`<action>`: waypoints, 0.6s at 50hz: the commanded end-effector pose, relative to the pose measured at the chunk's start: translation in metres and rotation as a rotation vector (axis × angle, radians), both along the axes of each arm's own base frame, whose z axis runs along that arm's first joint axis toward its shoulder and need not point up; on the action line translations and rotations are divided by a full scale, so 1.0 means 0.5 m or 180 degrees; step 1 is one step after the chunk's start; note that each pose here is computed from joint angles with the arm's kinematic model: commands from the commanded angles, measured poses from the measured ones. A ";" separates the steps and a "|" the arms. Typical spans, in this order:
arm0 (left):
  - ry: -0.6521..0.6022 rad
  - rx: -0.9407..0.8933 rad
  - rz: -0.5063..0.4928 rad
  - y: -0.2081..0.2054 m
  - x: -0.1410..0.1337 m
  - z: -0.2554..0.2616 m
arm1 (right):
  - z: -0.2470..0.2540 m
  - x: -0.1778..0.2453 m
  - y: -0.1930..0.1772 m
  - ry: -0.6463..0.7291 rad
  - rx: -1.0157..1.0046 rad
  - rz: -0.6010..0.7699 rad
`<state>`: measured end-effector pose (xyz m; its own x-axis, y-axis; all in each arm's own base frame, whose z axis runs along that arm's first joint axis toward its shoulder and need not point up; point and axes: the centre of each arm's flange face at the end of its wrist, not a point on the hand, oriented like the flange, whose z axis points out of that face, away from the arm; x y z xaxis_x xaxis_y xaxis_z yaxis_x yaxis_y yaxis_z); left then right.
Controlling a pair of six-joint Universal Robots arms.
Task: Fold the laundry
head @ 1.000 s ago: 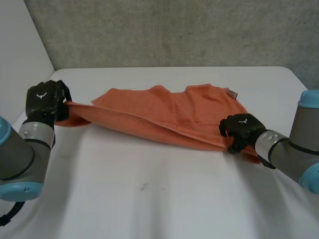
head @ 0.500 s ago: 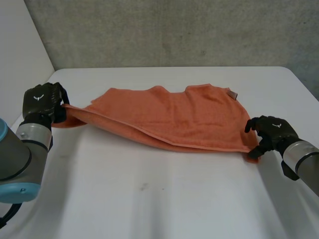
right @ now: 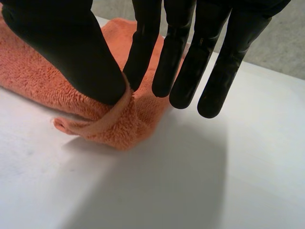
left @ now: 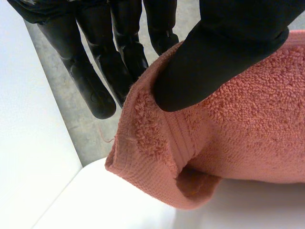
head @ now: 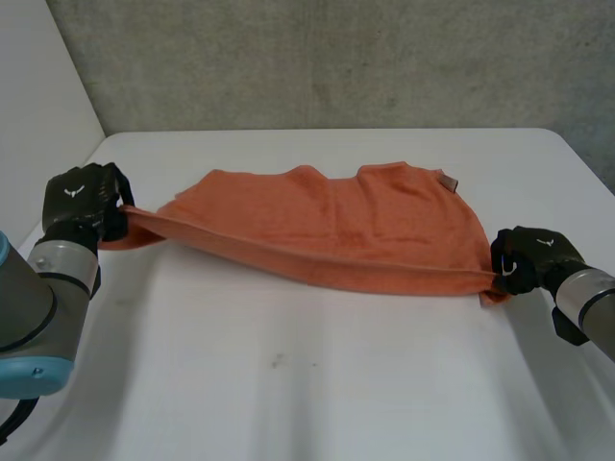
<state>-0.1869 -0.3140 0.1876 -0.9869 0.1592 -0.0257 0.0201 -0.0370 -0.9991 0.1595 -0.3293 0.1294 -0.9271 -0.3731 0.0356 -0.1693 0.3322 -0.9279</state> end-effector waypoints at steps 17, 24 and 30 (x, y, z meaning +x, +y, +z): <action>-0.0004 0.0023 -0.0001 0.001 0.000 -0.001 | -0.017 0.013 0.013 -0.0122 0.0197 0.0131; -0.0005 0.0028 -0.0001 0.001 0.000 -0.002 | -0.028 0.010 -0.004 -0.0077 0.0193 0.0115; -0.0026 0.0093 -0.0001 0.007 0.001 -0.001 | 0.004 0.006 -0.017 -0.0007 0.0057 0.0105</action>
